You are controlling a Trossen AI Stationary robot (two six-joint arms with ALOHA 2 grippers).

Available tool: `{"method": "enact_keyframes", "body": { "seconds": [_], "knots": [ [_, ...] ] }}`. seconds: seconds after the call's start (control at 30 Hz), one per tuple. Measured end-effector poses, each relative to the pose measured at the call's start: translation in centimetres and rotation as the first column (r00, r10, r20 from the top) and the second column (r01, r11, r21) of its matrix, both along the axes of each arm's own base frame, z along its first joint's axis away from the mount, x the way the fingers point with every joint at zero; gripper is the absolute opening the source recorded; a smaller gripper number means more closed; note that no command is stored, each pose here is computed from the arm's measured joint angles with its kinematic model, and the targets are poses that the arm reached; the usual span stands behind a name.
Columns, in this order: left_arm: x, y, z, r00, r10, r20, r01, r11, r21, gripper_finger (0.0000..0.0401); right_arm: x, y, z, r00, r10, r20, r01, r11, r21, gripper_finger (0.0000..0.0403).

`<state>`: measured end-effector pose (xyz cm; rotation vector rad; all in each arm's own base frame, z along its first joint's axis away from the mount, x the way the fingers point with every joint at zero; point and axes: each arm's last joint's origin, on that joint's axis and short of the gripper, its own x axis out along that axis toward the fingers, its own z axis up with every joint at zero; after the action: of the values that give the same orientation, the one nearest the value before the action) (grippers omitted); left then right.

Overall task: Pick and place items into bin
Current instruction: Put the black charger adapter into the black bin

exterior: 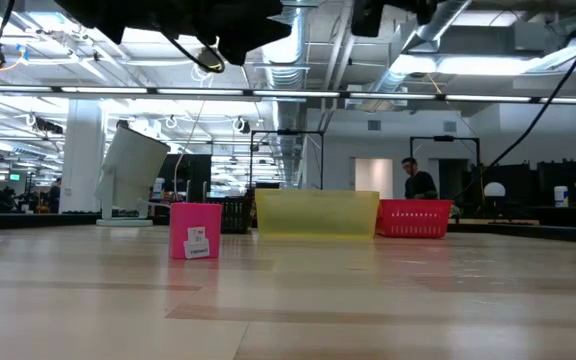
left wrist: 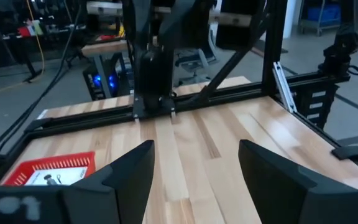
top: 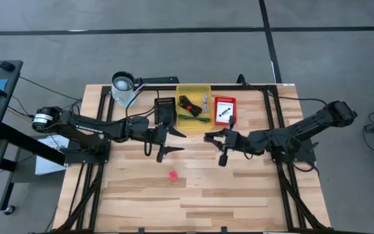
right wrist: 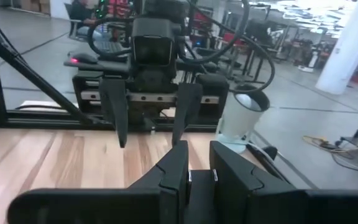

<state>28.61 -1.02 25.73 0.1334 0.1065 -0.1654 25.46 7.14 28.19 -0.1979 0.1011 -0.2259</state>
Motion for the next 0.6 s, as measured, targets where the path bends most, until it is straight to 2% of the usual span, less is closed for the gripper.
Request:
{"method": "enact_keyframes", "body": {
  "seconds": [0.17,0.3,0.47,0.6],
  "knots": [
    [0.2,0.0,0.1,0.999,0.002,0.032,-0.002,1.0,-0.003,0.0225,0.4,-0.7,0.1,0.999,0.043,0.016,-0.044,0.999,0.018,0.0055],
    [1.0,0.0,-0.6,0.999,0.012,0.041,-0.012,1.0,-0.005,0.0225,0.5,-0.9,0.3,0.997,0.056,0.046,-0.058,0.998,0.035,0.0055],
    [2.2,0.1,-2.0,0.999,0.022,0.026,-0.022,1.0,-0.013,0.0225,0.5,-0.6,0.5,0.989,0.129,0.066,-0.131,0.991,0.029,0.0055],
    [2.6,0.1,-2.0,0.998,0.038,0.058,-0.037,0.999,-0.02,0.0225,0.5,-0.4,0.5,0.988,0.141,0.065,-0.144,0.989,0.029,0.0055]
  ]
}}
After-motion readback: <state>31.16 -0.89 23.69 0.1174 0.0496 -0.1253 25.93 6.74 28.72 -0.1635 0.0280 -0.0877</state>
